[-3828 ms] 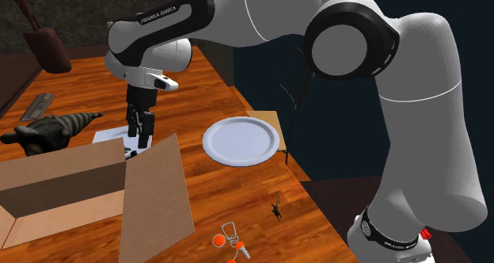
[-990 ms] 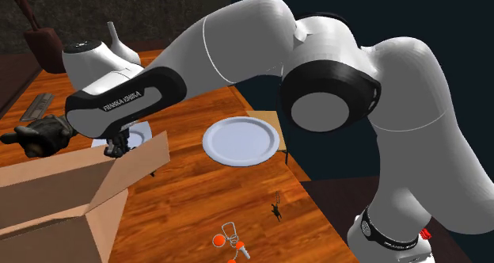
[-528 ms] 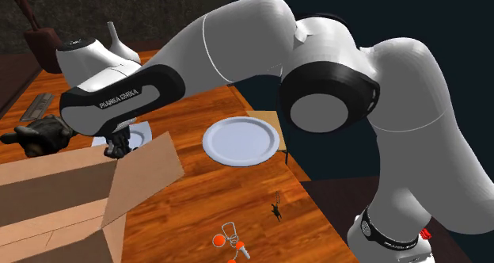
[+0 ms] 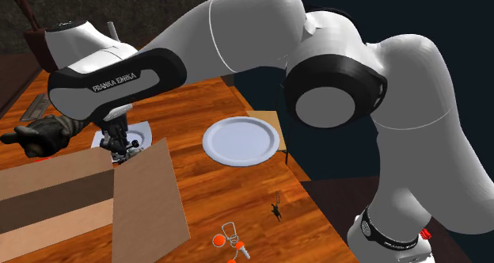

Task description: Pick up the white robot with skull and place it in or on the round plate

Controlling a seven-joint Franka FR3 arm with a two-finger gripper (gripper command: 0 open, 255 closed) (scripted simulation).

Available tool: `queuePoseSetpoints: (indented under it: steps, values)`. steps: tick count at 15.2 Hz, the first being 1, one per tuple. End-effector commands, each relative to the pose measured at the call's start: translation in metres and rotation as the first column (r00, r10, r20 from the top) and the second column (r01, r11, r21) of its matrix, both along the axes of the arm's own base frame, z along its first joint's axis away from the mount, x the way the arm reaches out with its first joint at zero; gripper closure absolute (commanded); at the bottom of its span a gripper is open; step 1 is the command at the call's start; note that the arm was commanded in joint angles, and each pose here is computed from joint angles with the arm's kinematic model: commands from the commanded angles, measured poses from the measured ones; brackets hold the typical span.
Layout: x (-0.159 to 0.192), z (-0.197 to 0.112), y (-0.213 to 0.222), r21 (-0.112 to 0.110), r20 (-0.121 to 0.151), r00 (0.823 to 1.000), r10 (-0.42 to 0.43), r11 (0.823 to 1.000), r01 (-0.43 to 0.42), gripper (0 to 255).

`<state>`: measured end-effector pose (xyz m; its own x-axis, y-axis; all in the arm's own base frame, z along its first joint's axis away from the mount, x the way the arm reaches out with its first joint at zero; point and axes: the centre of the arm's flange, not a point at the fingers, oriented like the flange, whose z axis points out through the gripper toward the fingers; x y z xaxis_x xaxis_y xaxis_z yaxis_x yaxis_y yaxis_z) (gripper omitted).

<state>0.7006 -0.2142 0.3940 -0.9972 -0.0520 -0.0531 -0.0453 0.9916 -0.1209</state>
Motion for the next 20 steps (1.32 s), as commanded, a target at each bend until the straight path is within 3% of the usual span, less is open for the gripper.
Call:
queuePoseSetpoints:
  steps: [1, 5, 20]
  values:
    - [0.001, 0.01, 0.0, 0.0, 0.0, 1.0, 0.0, 1.0, 0.0, 255]
    - [0.001, 0.03, 0.0, 0.0, 0.0, 1.0, 0.0, 1.0, 0.0, 255]
    - [-0.187, 0.04, -0.062, 0.0, 0.0, 1.0, 0.0, 1.0, 0.0, 255]
